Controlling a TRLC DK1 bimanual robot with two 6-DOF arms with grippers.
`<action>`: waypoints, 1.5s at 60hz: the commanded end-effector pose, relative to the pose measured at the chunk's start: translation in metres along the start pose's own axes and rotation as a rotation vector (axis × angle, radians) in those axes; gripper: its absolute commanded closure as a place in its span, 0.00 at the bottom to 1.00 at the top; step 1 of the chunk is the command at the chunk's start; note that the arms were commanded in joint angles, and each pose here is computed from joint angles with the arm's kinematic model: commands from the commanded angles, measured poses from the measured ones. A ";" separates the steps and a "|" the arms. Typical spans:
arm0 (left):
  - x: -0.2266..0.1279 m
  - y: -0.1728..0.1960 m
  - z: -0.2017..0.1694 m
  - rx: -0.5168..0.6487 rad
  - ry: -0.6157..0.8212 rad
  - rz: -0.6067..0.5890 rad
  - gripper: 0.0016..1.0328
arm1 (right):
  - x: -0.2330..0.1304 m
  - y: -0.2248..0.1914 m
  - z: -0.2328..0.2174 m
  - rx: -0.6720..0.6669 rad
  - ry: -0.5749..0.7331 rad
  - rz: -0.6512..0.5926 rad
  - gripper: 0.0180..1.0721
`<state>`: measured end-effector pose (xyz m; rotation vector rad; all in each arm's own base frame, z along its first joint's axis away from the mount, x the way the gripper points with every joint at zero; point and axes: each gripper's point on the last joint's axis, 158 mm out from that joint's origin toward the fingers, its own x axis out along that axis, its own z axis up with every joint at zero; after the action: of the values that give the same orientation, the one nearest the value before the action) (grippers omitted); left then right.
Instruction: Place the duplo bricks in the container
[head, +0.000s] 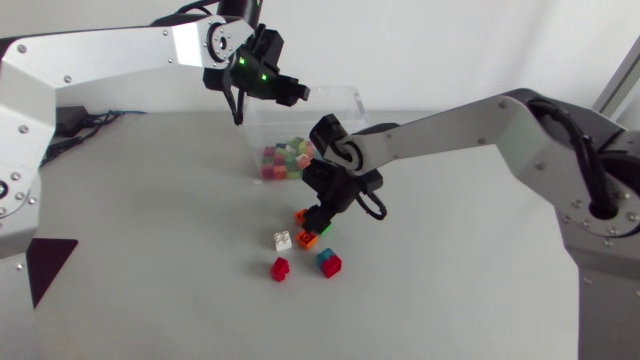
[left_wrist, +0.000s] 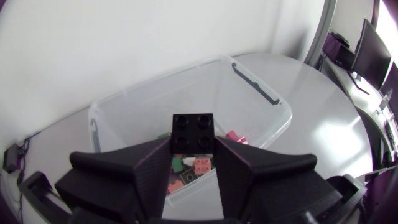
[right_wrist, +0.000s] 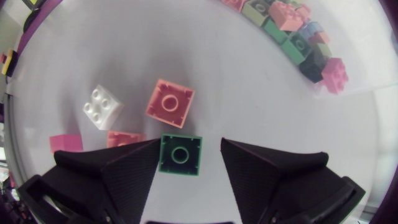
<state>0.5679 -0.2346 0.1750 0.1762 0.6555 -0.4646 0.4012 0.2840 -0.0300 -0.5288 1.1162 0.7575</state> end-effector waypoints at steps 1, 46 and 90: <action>0.010 0.007 0.003 -0.010 -0.003 -0.001 0.66 | 0.010 0.005 -0.006 -0.011 0.037 0.008 0.53; 0.043 0.035 0.013 -0.074 -0.008 0.029 0.63 | -0.017 0.014 -0.030 -0.004 0.060 0.040 0.74; -0.059 0.027 -0.042 0.070 0.099 0.027 0.04 | -0.163 -0.052 0.051 0.117 -0.273 -0.060 0.74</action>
<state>0.5425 -0.1804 0.1821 0.2013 0.7185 -0.4137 0.4238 0.2427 0.1196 -0.3897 0.9179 0.6968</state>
